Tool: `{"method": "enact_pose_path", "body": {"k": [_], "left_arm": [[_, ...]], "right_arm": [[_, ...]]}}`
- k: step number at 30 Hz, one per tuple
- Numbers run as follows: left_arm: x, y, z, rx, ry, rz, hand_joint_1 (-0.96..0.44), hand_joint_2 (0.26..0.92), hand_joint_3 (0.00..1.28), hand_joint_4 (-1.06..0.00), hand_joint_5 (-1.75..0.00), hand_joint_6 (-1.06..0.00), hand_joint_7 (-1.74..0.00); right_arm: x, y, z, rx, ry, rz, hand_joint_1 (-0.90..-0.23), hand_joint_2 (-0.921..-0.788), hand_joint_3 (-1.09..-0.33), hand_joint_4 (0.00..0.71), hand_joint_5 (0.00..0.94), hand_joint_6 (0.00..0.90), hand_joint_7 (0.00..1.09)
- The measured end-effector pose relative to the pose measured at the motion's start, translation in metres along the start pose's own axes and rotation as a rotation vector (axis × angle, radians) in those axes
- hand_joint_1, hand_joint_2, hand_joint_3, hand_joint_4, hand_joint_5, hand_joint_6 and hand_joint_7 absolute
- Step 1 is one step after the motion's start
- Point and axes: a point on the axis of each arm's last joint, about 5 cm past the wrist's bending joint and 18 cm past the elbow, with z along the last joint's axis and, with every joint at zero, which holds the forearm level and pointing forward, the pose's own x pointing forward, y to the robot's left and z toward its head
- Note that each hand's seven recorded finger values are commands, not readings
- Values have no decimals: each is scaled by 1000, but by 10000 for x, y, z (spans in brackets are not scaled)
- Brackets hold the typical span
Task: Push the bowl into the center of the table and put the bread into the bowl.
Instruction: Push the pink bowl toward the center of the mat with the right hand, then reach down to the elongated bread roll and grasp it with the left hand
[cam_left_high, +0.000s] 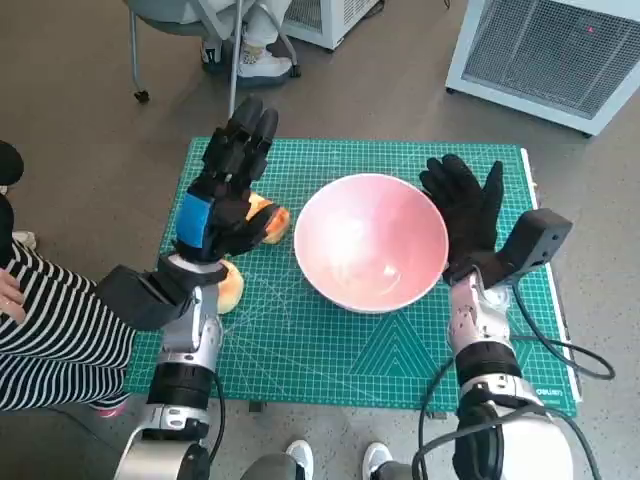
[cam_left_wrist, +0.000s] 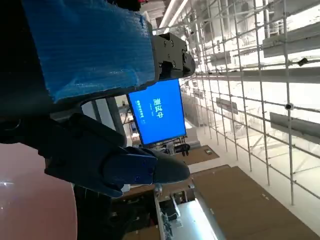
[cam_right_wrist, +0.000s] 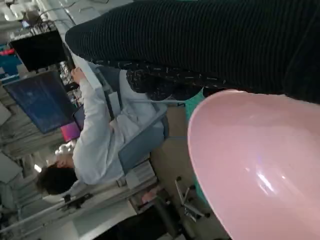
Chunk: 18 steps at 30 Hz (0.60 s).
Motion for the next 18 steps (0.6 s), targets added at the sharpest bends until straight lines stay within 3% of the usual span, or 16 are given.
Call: {"method": "enact_pose_path", "body": {"k": [9,18], "left_arm": [[-14,-16,-7,2,5,14,-510,921,280,-89,0,-87,-223],[-4,-36,-7,10,8,12,-533,921,285,-95,-3,-88,-216]], "right_arm": [[14,-126,191,-72,-108,-3,-593,-921,-866,62,4,86,174],[-23,-192,455,-197,-357,49,-601,-921,-801,81,9,110,186]]}}
